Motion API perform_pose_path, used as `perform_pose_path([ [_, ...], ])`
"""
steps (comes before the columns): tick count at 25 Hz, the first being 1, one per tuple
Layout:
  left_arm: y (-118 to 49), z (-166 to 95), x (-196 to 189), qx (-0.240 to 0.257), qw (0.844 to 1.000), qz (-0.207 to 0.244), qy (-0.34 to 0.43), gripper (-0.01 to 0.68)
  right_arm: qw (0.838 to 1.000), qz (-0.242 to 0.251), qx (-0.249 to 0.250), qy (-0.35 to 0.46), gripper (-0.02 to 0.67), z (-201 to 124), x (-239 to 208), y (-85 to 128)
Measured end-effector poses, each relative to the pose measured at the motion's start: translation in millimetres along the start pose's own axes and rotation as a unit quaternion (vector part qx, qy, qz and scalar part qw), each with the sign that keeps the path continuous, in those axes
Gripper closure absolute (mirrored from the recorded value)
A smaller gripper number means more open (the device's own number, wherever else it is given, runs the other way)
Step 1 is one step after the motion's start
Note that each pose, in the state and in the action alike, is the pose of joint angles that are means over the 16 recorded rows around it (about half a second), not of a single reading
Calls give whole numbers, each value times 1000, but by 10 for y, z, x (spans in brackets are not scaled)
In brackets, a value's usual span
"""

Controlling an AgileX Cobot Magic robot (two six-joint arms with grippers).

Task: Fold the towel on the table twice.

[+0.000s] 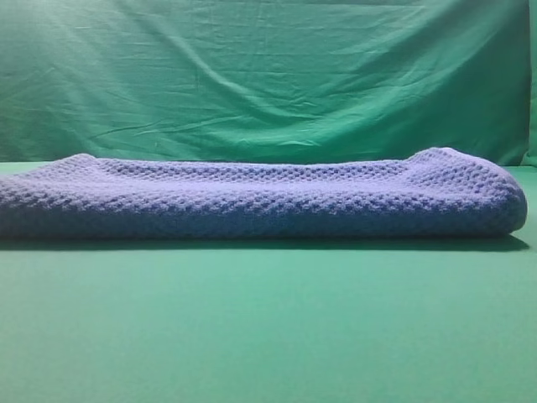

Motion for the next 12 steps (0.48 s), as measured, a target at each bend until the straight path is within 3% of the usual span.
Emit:
perform_pose_path([
  [12, 4, 9, -6, -4, 1000, 2, -5, 673, 1000, -17, 6, -5, 649, 4, -15, -38],
])
Point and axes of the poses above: a point on each arm's last joint axis where the gripper is mounted, x pointing out along that axis toward the gripper, y along the wrist's bending axis when the last joint is at zero, z = x × y, the point moved 5 cm from there along x, pointing out along that axis toward the gripper, and after that the axes turned 2 degrees about x, right-handed, at the moved point
